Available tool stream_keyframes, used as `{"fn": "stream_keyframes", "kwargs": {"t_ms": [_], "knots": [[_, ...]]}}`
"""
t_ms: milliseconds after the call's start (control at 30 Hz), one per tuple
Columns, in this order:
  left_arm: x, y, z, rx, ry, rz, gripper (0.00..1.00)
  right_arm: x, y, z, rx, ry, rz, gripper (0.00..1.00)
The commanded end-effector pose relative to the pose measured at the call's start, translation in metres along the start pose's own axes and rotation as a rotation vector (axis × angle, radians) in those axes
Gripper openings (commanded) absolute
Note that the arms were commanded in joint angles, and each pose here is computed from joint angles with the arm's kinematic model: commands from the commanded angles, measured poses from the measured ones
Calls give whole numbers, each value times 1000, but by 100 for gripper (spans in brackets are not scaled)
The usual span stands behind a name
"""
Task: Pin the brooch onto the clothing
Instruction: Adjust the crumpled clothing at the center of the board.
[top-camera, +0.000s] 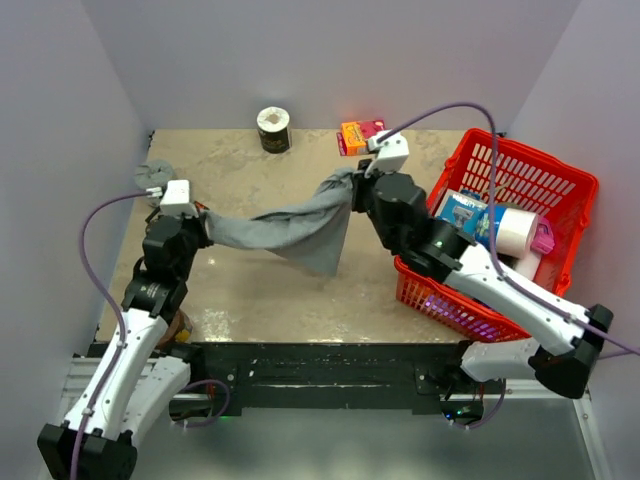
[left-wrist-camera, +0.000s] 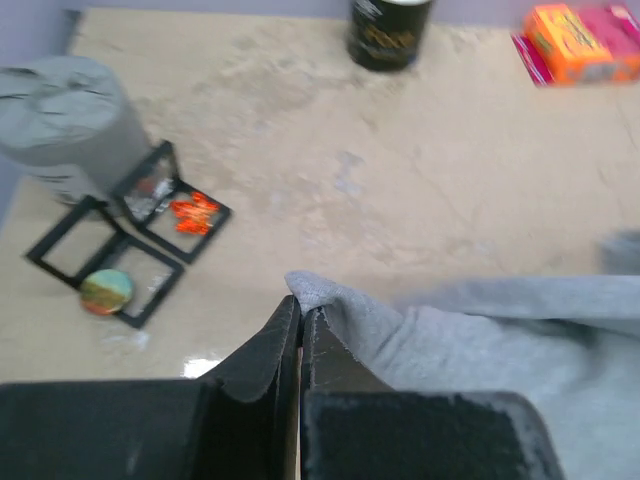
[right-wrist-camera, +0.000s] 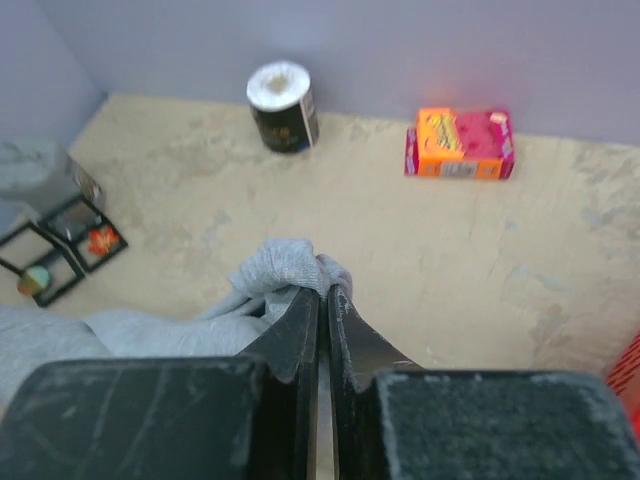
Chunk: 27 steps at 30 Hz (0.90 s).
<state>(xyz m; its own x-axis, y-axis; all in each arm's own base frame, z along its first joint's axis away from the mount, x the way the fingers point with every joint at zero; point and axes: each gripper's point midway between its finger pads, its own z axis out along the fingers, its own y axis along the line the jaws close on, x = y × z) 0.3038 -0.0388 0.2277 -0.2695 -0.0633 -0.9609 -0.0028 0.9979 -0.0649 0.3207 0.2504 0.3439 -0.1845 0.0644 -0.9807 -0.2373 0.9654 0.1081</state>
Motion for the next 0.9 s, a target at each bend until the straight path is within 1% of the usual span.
{"fn": "stream_keyframes", "kwargs": {"t_ms": [0,33,133,200,300,367,400,433,467,533,567,600,633,667,700,800,833,867], "knots": [[-12,30,2,-132,-65,-55,0,-80,-32,-35,75,-183,39,0],[-13,31,4,-129,-61,-58,0,-94,-36,-41,83,-213,42,0],[-6,26,12,-99,-12,-59,0,-115,-46,-51,109,-257,40,0],[-2,23,14,-85,9,-55,0,-120,-52,-53,136,-273,35,0],[-1,16,14,-42,12,-48,0,-121,-52,-49,143,-282,35,0],[2,13,15,-20,21,-34,0,-114,-47,-42,130,-264,31,0],[3,9,16,4,30,-26,3,-109,-44,-39,124,-247,24,0],[2,6,17,24,35,-15,12,-103,-42,-35,120,-232,33,0],[5,3,19,39,52,-10,40,-97,-38,-32,110,-217,32,0],[7,-10,20,114,57,-2,67,-83,-34,-28,98,-186,41,0],[6,-22,23,180,46,3,82,-76,-34,-26,95,-172,40,0],[11,-43,20,307,61,7,86,-69,-33,-24,90,-156,36,0],[16,-55,19,382,77,15,88,-60,-32,-22,89,-138,41,0],[21,-69,22,463,97,19,92,-54,-31,-22,85,-124,39,0],[20,-92,12,606,105,24,95,-49,-32,-22,85,-111,36,0],[23,-128,3,787,124,73,96,-41,-31,-25,63,-88,34,0],[26,-144,-4,851,118,124,96,-42,-26,-27,31,-83,35,0],[31,-153,-7,888,135,144,96,-44,-24,-29,12,-84,33,0]]}}
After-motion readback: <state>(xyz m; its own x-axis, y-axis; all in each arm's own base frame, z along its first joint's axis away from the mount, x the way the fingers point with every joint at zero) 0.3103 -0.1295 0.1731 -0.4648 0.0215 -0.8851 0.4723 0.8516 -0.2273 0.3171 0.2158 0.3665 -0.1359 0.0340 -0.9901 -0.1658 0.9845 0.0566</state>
